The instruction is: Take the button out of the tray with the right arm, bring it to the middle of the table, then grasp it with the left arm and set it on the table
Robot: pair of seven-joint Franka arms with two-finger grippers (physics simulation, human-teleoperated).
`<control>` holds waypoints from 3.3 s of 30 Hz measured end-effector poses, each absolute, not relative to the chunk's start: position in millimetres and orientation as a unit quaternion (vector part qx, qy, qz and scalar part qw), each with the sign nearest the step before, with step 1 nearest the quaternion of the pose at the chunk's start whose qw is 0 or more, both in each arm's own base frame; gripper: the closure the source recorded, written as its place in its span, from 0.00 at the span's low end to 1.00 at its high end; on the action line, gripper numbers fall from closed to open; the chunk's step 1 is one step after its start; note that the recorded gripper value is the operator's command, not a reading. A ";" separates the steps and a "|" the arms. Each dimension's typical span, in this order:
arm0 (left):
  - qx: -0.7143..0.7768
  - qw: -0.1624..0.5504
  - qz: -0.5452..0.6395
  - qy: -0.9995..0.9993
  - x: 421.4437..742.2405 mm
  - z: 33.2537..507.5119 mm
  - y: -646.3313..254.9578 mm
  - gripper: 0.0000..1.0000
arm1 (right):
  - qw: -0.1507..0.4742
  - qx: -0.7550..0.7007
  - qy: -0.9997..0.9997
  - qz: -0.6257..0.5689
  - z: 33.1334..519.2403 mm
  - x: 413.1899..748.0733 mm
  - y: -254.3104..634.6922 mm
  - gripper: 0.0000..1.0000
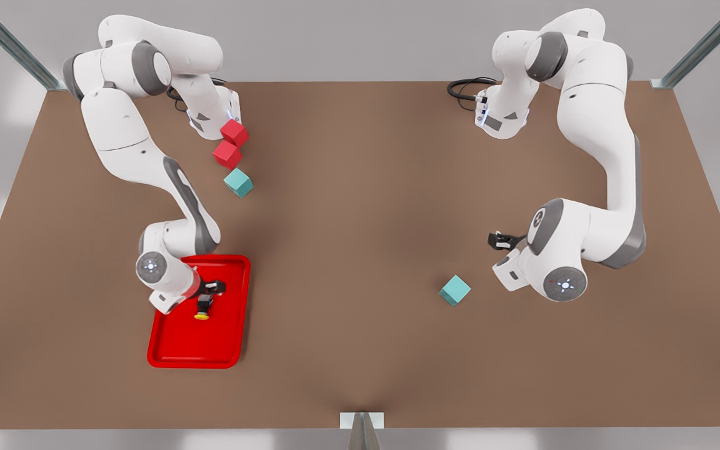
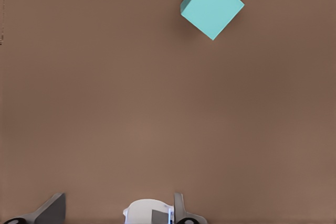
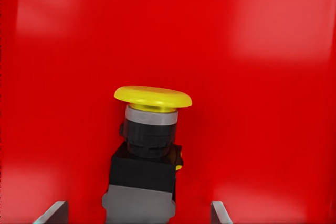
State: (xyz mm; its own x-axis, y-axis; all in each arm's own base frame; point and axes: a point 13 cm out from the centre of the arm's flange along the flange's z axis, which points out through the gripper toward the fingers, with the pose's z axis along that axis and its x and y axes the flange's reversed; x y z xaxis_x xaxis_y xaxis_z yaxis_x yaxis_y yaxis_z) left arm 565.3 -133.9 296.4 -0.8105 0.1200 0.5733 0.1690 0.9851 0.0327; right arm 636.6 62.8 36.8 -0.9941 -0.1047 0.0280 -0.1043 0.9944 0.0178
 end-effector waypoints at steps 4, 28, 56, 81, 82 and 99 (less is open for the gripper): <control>-0.075 0.297 -0.042 -0.951 565.5 297.7 -135.1 0.00 | 0.015 0.051 -0.999 -0.008 35.0 635.4 65.5 0.38; -0.067 0.295 -0.044 -0.952 566.0 297.6 -135.3 0.00 | 0.001 0.047 -0.999 -0.012 47.7 646.3 65.6 0.62; -0.061 0.292 -0.042 -0.954 569.9 297.5 -126.8 0.00 | 0.008 0.114 -0.992 -0.052 118.9 530.6 545.7 0.62; -0.136 0.247 -0.022 -0.959 520.8 275.1 -349.7 0.00 | -0.014 -0.320 -0.947 -0.012 330.8 635.0 0.9 0.00; -0.124 0.246 -0.034 -0.961 526.2 249.3 -350.8 0.00 | -0.023 -0.315 -0.949 -0.007 354.1 639.1 -23.6 0.00; -0.027 0.198 -0.043 -0.979 551.2 130.2 -392.2 0.00 | 0.042 -0.084 -0.995 0.025 384.5 625.8 -11.7 0.00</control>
